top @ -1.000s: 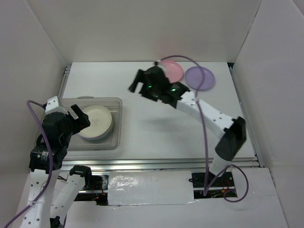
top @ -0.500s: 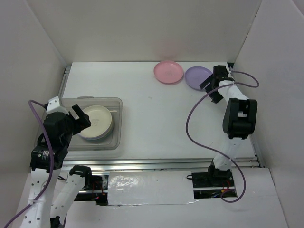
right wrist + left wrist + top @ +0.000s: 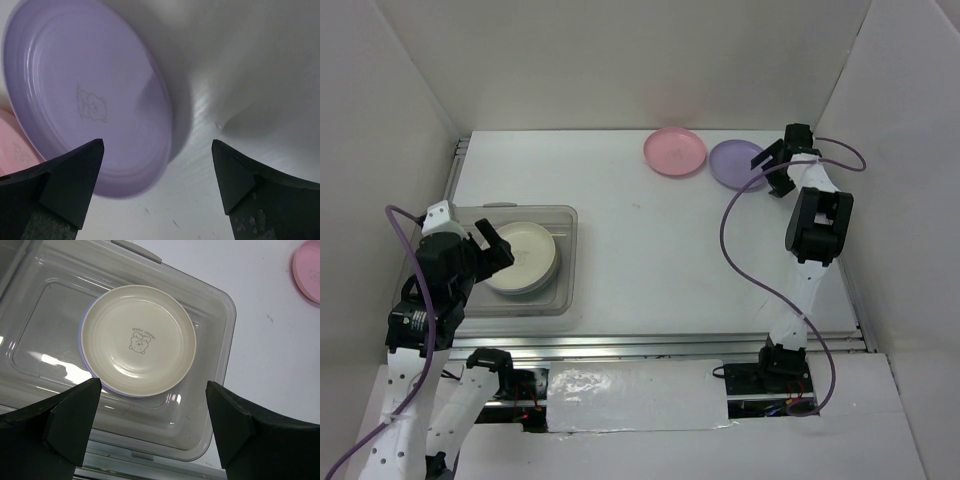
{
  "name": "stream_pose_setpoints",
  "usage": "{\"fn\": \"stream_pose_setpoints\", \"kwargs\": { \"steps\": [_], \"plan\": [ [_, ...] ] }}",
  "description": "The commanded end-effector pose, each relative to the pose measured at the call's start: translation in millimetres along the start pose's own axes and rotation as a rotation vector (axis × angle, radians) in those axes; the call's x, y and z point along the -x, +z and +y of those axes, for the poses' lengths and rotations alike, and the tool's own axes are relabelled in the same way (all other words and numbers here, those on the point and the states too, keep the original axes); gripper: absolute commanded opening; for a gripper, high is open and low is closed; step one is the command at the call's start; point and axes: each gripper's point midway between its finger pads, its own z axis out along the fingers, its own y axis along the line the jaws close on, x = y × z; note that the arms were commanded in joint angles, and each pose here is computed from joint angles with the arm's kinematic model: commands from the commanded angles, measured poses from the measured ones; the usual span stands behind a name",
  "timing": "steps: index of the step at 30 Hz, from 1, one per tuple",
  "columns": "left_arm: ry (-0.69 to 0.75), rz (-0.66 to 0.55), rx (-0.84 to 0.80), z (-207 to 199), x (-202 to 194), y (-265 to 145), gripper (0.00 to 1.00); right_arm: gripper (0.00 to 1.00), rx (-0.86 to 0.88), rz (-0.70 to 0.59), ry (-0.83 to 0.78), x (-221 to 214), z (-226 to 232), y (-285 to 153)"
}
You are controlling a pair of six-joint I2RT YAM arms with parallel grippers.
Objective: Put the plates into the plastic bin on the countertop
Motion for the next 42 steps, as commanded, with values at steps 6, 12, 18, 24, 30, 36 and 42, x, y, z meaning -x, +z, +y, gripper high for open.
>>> {"fn": "stream_pose_setpoints", "kwargs": {
  "steps": [6,12,18,24,30,36,42],
  "plan": [
    [-0.007,-0.040,-0.029,-5.8,8.6,0.6,0.99,0.67,-0.064,0.033,0.016,10.7,2.7,8.8],
    [-0.008,-0.045,-0.032,-6.3,9.6,-0.8,0.99,0.45,-0.086,0.068,0.012,1.8,-9.4,7.8],
    [-0.012,-0.052,-0.032,-5.8,10.3,-2.5,0.99,0.35,-0.094,0.118,-0.007,-12.2,-16.9,8.3],
    [-0.011,-0.053,-0.033,-5.9,10.5,-2.8,0.99,0.12,-0.099,0.138,0.003,-17.2,-28.9,7.1],
    [-0.007,-0.043,-0.030,-6.6,10.0,-0.1,0.99,0.00,-0.067,0.063,0.010,-11.7,-29.2,-24.2],
    [0.037,0.029,-0.083,-21.9,6.6,7.9,0.99,0.00,0.074,-0.149,-0.054,-14.7,-1.1,-136.6],
    [-0.023,-0.088,-0.116,-23.8,17.6,5.7,0.99,0.00,0.232,-0.125,-0.355,-123.9,74.9,-221.1]
  ]
}}
